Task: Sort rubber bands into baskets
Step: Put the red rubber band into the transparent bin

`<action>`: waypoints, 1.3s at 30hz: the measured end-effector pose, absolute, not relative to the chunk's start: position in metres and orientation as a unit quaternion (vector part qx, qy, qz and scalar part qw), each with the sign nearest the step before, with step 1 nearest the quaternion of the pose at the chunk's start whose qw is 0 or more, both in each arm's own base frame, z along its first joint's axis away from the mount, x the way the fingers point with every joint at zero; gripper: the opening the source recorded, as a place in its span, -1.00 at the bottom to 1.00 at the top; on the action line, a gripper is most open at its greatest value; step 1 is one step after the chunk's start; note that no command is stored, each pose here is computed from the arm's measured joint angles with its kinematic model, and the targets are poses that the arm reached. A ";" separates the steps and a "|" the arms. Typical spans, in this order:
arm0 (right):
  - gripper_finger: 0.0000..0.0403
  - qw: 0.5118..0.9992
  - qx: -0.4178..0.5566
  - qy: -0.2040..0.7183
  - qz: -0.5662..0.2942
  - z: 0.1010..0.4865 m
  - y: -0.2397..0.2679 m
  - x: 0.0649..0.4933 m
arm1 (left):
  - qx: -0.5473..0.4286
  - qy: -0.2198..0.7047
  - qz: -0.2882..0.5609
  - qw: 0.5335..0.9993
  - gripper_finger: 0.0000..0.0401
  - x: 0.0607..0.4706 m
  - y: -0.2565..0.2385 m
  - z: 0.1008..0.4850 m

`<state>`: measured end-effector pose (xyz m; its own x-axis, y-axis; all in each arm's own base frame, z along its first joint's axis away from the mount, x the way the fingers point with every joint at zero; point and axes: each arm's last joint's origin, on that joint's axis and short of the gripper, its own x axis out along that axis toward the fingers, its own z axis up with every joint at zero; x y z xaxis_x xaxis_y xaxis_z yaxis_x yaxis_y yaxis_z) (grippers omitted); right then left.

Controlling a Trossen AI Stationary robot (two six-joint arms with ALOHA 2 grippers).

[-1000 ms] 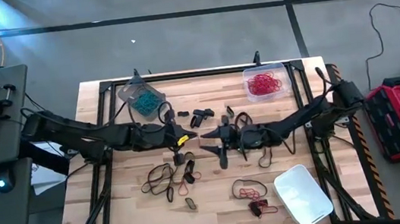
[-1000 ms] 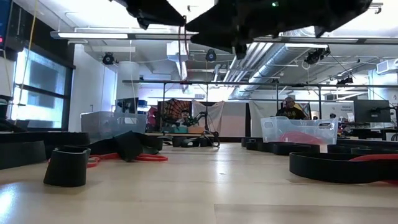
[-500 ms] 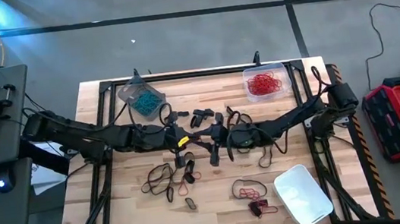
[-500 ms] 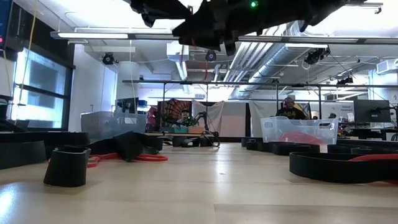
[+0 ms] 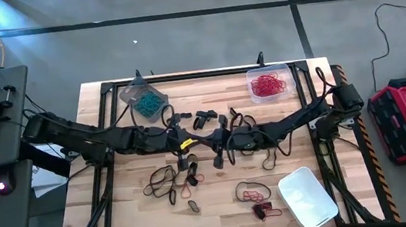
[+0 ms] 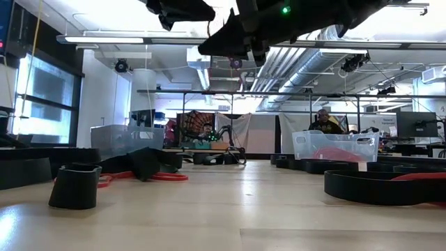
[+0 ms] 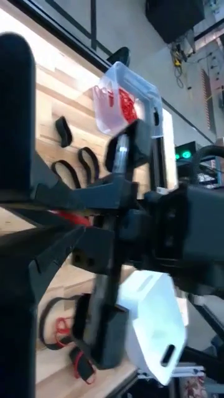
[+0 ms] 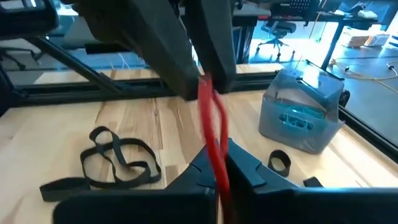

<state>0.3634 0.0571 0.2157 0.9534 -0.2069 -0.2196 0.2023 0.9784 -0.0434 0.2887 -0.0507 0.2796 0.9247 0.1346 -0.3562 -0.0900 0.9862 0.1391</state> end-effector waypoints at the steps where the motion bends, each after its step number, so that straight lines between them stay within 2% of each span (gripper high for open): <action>1: -0.98 0.988 -0.011 0.116 -0.104 0.215 0.057 0.363 | 0.062 0.190 0.059 0.978 -0.77 0.288 -0.050 0.277; 9: -1.00 0.976 -0.022 0.158 -0.147 0.221 0.054 0.351 | 0.040 0.170 0.080 0.981 -0.46 0.283 -0.028 0.242; 16: -1.00 0.955 -0.051 0.194 -0.219 0.241 0.042 0.329 | 0.020 0.124 0.066 0.990 -0.30 0.278 -0.015 0.229; 28: -1.00 0.861 -0.100 0.255 -0.429 0.283 -0.032 0.270 | 0.011 0.076 0.076 0.994 -0.26 0.264 -0.010 0.210; 39: -1.00 0.766 -0.077 0.313 -0.557 0.282 -0.122 0.233 | -0.001 0.080 0.084 0.993 -0.26 0.261 -0.007 0.205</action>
<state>0.2332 -0.1216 0.2823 0.1841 -0.9004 -0.3941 0.8040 0.3686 -0.4666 0.2613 -0.0074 0.2047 0.9731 0.1667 -0.1592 -0.1672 0.9859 0.0108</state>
